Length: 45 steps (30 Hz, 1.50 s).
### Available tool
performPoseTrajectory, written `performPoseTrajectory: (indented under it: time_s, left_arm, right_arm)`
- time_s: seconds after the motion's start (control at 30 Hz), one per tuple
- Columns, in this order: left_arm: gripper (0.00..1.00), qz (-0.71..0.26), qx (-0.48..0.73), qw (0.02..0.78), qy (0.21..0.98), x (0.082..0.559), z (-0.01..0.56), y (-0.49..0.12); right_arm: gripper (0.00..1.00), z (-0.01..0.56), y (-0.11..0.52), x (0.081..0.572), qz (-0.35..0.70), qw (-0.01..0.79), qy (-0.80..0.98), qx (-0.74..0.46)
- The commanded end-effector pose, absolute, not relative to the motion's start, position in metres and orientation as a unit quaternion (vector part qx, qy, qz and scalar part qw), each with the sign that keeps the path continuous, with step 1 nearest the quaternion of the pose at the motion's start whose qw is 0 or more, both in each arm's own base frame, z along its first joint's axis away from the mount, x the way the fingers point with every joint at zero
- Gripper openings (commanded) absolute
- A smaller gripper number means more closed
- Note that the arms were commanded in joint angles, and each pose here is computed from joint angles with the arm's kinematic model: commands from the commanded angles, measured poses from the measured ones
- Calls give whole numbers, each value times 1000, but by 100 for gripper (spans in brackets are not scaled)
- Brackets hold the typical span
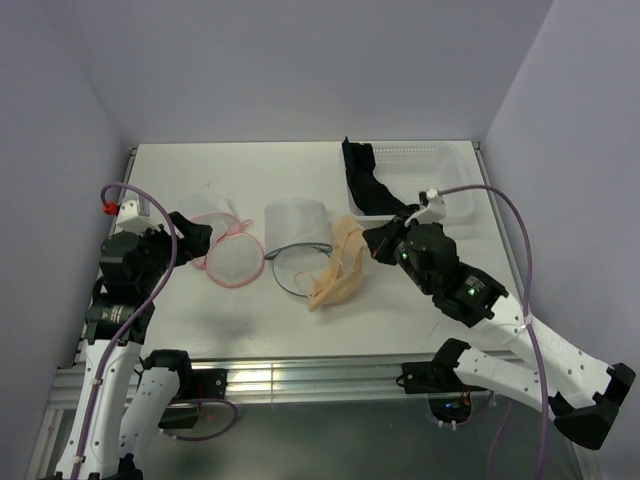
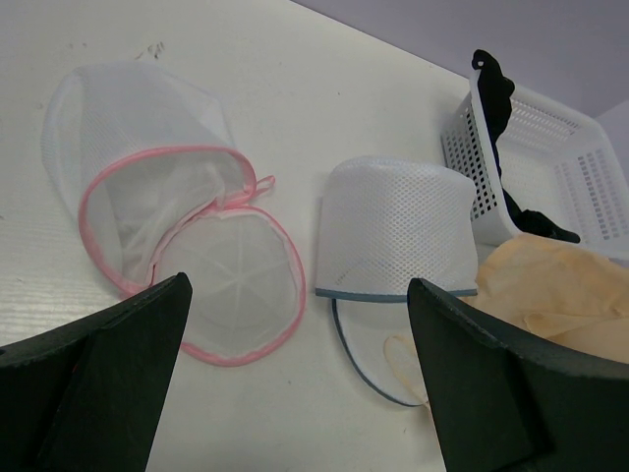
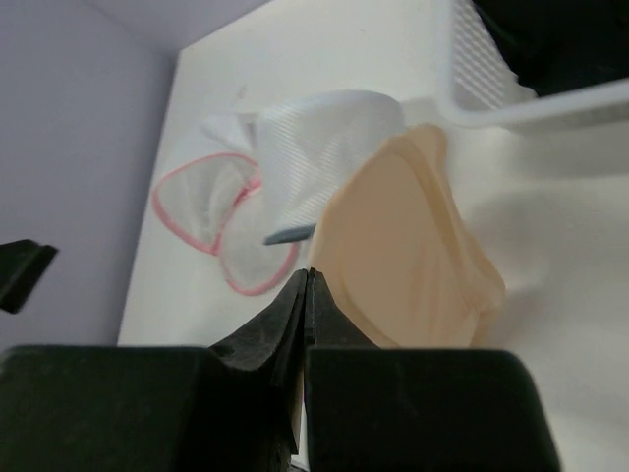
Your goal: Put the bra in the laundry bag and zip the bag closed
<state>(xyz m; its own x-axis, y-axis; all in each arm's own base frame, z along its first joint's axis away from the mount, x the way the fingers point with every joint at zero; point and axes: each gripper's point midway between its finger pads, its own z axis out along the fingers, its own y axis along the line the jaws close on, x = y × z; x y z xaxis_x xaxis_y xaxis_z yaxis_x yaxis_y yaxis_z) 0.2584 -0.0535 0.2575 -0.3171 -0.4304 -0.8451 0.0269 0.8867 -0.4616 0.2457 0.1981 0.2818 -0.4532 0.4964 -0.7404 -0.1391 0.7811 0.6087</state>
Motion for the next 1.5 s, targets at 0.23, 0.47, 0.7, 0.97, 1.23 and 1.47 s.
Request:
performPoseTrajectory:
  time_s: [0.23, 0.47, 0.7, 0.97, 1.23, 1.47]
  left_arm:
    - [99, -222, -108, 573, 782, 261, 263, -63]
    - [95, -293, -117, 532, 786, 260, 248, -88]
    - [89, -352, -130, 497, 782, 251, 222, -111]
    - [84, -368, -135, 468, 792, 242, 193, -129]
    - [87, -387, -121, 445, 798, 238, 176, -159]
    - [87, -390, -71, 421, 816, 229, 169, -215]
  right_arm:
    - [0, 213, 156, 215, 253, 490, 826, 117]
    - [0, 171, 179, 202, 247, 440, 862, 51]
    - [0, 144, 220, 180, 251, 400, 881, -23]
    - [0, 121, 264, 153, 221, 373, 898, -81]
    - [39, 122, 282, 141, 252, 361, 894, -85]
    - [72, 151, 258, 148, 247, 391, 886, -37]
